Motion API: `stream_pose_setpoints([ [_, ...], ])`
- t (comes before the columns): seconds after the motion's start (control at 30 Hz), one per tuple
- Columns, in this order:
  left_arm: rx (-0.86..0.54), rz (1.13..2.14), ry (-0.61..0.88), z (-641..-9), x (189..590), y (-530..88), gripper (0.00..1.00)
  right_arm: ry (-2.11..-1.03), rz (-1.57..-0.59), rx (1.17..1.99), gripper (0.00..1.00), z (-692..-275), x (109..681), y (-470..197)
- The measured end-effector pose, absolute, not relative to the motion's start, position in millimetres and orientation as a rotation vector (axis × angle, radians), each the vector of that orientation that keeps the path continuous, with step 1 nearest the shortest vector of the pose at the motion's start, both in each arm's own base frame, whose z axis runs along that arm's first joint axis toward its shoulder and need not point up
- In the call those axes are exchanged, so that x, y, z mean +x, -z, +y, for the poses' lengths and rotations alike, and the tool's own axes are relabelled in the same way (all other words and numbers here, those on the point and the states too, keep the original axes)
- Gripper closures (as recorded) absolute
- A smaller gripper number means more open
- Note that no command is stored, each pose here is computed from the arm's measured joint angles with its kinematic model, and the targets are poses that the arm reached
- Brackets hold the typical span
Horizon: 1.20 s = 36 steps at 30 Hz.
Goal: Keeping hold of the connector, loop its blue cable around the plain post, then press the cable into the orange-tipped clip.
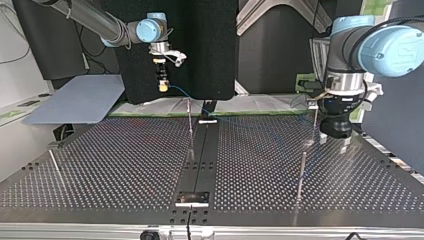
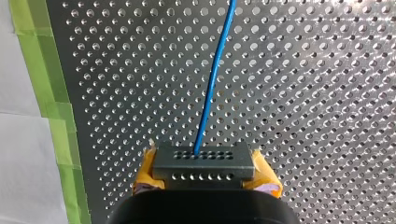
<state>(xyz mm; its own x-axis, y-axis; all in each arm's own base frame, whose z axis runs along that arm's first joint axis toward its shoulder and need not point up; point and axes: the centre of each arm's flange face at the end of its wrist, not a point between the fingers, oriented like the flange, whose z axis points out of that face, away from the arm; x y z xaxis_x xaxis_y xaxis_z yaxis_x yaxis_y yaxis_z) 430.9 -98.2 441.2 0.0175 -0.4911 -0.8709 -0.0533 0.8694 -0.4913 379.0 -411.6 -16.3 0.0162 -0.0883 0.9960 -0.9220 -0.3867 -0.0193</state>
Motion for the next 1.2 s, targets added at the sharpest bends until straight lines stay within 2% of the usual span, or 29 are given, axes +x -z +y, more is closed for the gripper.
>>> stream_pose_setpoints([
  [0.37,-0.381,1.436,0.250,-108.0,393.4,-522.8,0.01,-1.456,-1.063,1.567,1.00,-411.9,379.2,16.1],
  [0.47,-0.366,1.438,0.225,-114.4,388.8,-534.2,0.01,-1.455,-1.062,1.568,1.00,-411.9,379.1,16.1],
  [0.83,-0.299,1.552,0.123,-147.2,404.0,-536.7,0.01,-1.454,-1.061,1.570,1.00,-412.0,379.3,16.0],
  [1.2,-0.174,1.731,0.036,-175.3,408.4,-504.8,0.01,-1.451,-1.062,1.573,1.00,-411.7,379.2,16.3],
])
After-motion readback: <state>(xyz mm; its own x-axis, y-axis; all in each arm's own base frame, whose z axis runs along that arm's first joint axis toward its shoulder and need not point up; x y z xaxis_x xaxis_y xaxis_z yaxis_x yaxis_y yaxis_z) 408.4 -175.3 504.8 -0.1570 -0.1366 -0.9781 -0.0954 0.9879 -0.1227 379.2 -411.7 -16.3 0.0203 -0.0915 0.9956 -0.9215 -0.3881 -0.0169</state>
